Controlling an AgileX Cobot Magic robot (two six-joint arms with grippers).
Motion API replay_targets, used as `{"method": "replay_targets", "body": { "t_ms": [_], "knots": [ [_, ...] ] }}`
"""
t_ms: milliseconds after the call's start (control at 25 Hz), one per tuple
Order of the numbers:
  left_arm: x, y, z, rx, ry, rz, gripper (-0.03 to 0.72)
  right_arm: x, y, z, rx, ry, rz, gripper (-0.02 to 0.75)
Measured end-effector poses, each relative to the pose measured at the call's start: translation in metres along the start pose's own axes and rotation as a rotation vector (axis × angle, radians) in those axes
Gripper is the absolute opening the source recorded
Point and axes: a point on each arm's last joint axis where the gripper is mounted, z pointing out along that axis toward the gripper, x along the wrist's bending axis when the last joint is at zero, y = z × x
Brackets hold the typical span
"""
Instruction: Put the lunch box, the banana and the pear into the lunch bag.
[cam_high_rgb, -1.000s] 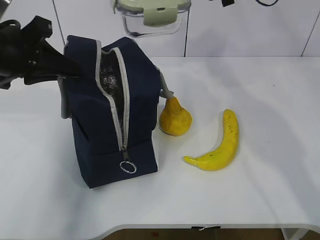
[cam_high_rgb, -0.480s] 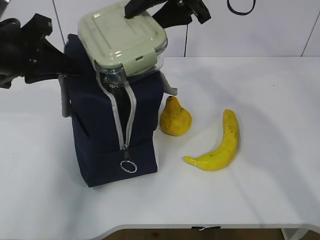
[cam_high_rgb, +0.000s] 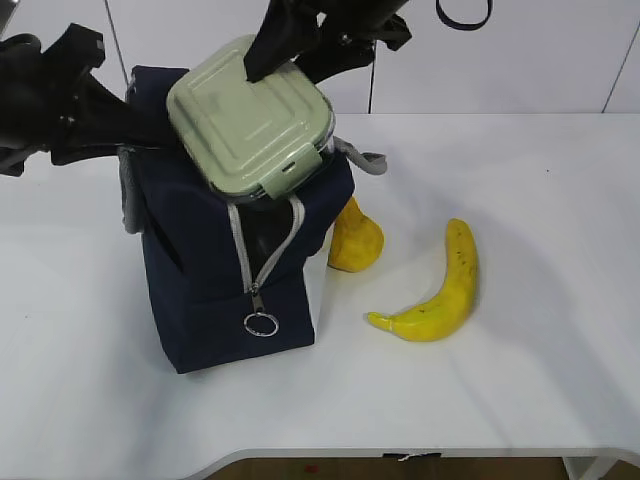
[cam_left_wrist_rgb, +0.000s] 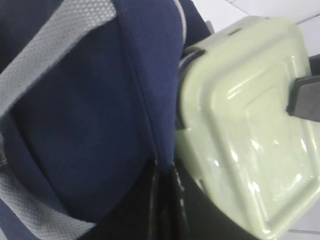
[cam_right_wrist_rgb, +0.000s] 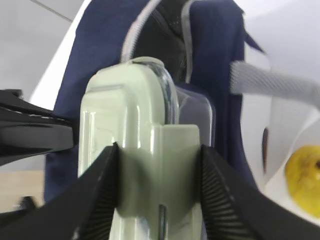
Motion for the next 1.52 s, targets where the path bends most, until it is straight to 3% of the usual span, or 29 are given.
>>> {"method": "replay_targets", "body": {
  "t_ms": [320, 560, 1000, 1520],
  "knots": [
    [0.000, 0.000, 0.000, -0.002, 0.001, 0.000, 0.003, 0.028, -0.003, 0.026, -0.001, -0.129, -0.246, 0.357],
    [-0.001, 0.001, 0.000, -0.008, -0.008, -0.014, 0.003, 0.019, -0.004, 0.045, 0.014, -0.177, -0.293, 0.357],
    [-0.002, 0.001, 0.000, -0.016, -0.023, -0.034, 0.003, 0.018, -0.011, 0.079, 0.059, -0.118, -0.344, 0.357],
    [-0.002, 0.002, 0.000, -0.023, -0.021, -0.035, 0.003, 0.005, -0.018, 0.120, 0.082, -0.021, -0.255, 0.357]
  ]
}}
